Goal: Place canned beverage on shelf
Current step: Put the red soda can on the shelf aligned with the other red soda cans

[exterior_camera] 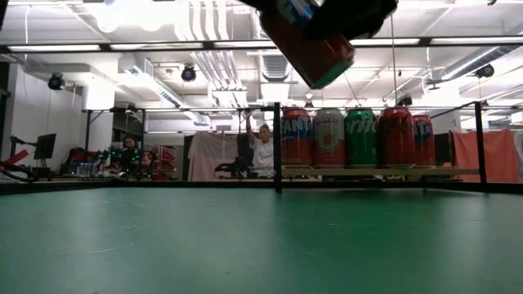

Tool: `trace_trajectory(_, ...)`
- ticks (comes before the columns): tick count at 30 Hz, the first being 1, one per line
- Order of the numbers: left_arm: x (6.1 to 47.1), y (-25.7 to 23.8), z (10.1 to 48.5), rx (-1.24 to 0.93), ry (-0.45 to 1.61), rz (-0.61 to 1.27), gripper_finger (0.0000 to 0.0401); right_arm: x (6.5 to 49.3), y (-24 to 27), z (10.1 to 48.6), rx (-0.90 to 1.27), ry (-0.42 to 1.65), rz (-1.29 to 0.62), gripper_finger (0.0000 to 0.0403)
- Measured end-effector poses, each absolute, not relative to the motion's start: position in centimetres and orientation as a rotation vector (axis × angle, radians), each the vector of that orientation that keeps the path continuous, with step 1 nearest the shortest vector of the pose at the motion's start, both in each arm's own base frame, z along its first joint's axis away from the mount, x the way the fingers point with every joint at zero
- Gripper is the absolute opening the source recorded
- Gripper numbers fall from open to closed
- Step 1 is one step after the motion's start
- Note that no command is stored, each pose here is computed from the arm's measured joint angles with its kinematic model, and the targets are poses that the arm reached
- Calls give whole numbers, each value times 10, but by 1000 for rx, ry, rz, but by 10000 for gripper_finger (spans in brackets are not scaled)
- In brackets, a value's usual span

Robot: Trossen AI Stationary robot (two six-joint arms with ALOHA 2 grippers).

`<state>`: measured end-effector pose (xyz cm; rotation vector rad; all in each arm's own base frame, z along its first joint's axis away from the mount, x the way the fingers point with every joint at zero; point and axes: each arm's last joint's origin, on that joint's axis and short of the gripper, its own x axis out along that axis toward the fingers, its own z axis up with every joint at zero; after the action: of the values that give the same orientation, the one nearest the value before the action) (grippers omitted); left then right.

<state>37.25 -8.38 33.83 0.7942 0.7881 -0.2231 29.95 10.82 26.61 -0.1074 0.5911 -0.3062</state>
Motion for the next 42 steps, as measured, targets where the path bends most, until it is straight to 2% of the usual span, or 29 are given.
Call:
trace_trajectory(3, 372, -82, 340, 796, 790, -210, 378, 292, 104, 267, -131, 629, -334, 273)
trace_trajectory(6, 372, -76, 342, 791, 785, -184, 387, 279, 98, 272, -113, 658, -370, 273)
trace_trajectory(11, 372, -65, 344, 724, 795, -147, 379, 255, 89, 278, -40, 623, -444, 273)
trace_trajectory(21, 376, -57, 327, 580, 770, -120, 356, 205, 88, 262, 66, 491, -556, 273)
trace_trajectory(29, 376, -56, 314, 452, 514, -42, 356, 188, 98, 246, 128, 327, -596, 273)
trace_trajectory(36, 379, -57, 288, 253, 141, 16, 356, 185, 110, 225, 73, 200, -675, 273)
trace_trajectory(42, 372, -54, 278, 128, -34, 62, 356, 187, 116, 227, 31, 110, -750, 273)
